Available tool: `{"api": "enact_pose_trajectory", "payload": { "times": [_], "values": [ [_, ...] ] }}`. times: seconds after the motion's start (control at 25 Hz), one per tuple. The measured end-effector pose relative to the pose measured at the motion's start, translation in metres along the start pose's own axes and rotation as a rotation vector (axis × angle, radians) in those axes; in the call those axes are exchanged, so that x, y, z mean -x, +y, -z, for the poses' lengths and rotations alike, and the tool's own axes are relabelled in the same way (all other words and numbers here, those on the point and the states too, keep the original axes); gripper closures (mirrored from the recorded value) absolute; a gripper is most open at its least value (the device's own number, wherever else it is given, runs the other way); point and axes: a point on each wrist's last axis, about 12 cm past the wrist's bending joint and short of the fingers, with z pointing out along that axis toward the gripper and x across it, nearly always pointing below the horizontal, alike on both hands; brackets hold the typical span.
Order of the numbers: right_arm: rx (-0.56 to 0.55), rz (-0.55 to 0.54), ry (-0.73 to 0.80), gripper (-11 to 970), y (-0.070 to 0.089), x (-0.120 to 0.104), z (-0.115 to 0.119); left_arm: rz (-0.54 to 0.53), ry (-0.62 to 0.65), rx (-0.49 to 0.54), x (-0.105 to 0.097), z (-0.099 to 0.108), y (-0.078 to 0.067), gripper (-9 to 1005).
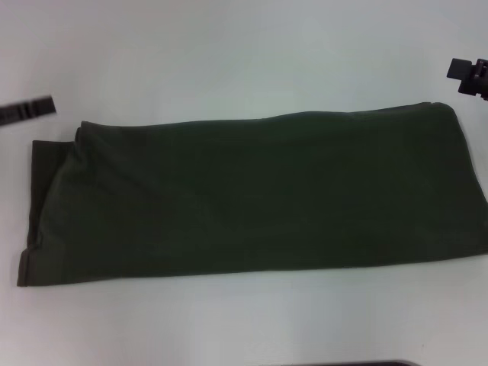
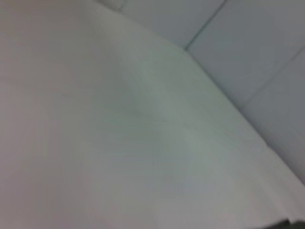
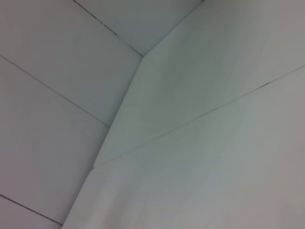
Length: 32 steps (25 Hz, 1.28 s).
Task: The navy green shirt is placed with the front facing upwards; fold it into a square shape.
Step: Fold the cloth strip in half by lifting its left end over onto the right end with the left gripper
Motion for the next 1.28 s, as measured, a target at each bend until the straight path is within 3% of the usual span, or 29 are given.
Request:
{"api": "enact_pose_trajectory", "payload": {
  "times": [0.28, 0.76, 1.28],
  "values": [
    [-0.010, -0.013, -0.021, 42, -0.001, 0.000, -0.002, 0.031, 0.173, 0.042, -0.004, -0.002, 0.002, 106],
    [-0.010, -0.026, -0.058, 43, -0.002, -0.001, -0.001, 0.061, 0.206, 0.182, -0.004, 0.002, 0.018, 107],
    [-0.013, -0.033, -0.067, 42, -0.004, -0.002, 0.003, 0.065, 0.268, 0.175, -0.003, -0.017, 0.017, 107]
  ]
}}
